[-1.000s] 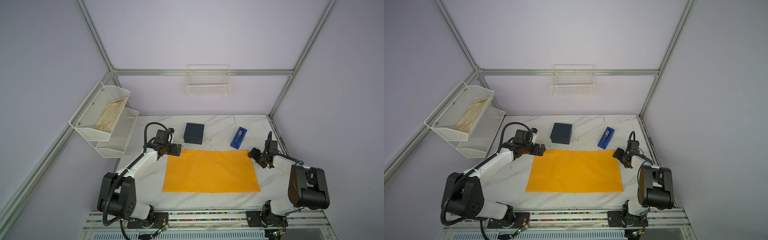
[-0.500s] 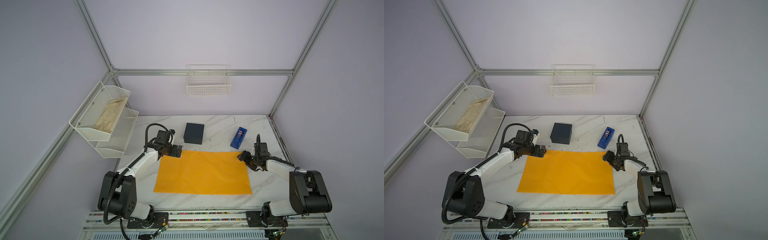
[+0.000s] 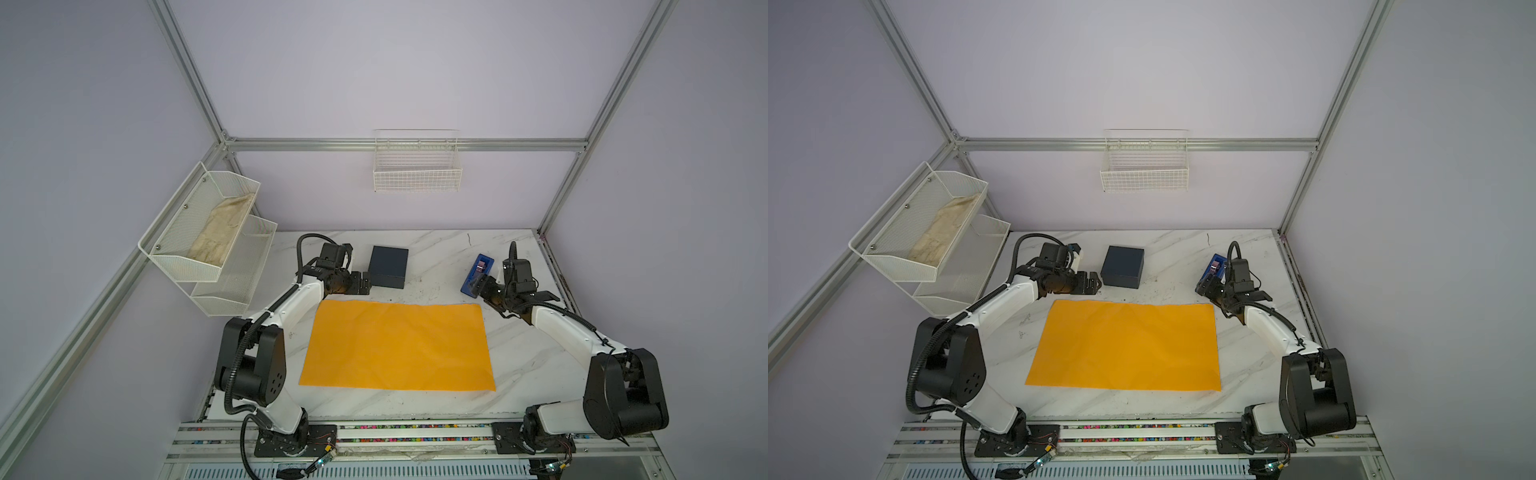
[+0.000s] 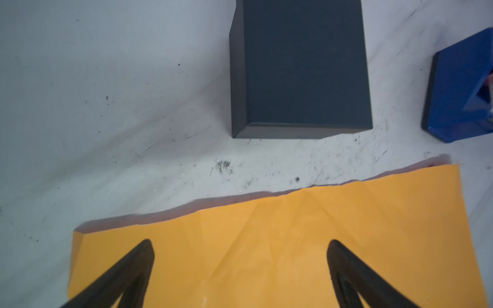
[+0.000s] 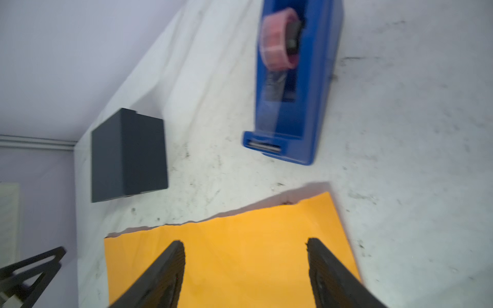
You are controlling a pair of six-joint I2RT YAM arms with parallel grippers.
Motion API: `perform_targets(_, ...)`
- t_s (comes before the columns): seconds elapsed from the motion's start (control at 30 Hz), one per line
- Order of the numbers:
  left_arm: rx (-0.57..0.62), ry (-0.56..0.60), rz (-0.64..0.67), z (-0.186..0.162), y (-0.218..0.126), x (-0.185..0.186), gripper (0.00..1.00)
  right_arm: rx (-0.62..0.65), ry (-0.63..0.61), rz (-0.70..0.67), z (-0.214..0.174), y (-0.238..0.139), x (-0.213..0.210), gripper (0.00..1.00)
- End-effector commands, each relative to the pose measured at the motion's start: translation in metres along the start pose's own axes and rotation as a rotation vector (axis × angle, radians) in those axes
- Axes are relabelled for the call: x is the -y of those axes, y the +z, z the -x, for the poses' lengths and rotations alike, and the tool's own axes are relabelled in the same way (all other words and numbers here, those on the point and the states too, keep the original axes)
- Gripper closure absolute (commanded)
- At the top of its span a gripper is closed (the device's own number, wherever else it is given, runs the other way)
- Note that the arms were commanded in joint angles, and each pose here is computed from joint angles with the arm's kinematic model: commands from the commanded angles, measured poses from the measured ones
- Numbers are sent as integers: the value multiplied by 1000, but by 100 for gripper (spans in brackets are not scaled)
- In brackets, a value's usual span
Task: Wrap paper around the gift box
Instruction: 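Move both grippers forward toward the dark navy box beyond the paper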
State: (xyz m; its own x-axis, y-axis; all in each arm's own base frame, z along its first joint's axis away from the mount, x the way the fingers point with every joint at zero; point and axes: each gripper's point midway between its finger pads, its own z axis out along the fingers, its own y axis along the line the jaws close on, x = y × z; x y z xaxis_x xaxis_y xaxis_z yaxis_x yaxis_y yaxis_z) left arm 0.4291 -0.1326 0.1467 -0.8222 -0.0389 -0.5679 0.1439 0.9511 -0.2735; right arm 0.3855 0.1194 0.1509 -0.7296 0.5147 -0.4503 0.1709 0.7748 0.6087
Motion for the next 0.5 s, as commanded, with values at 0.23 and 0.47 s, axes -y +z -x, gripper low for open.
perform_targets(0.23,101,-110,-332,115,23,40,0,-161,-49,284,-2,84,-107,26)
perform_targets(0.47,34,-164,-343,116,61,28,0,-265,-76,377,-18,148,-154,31)
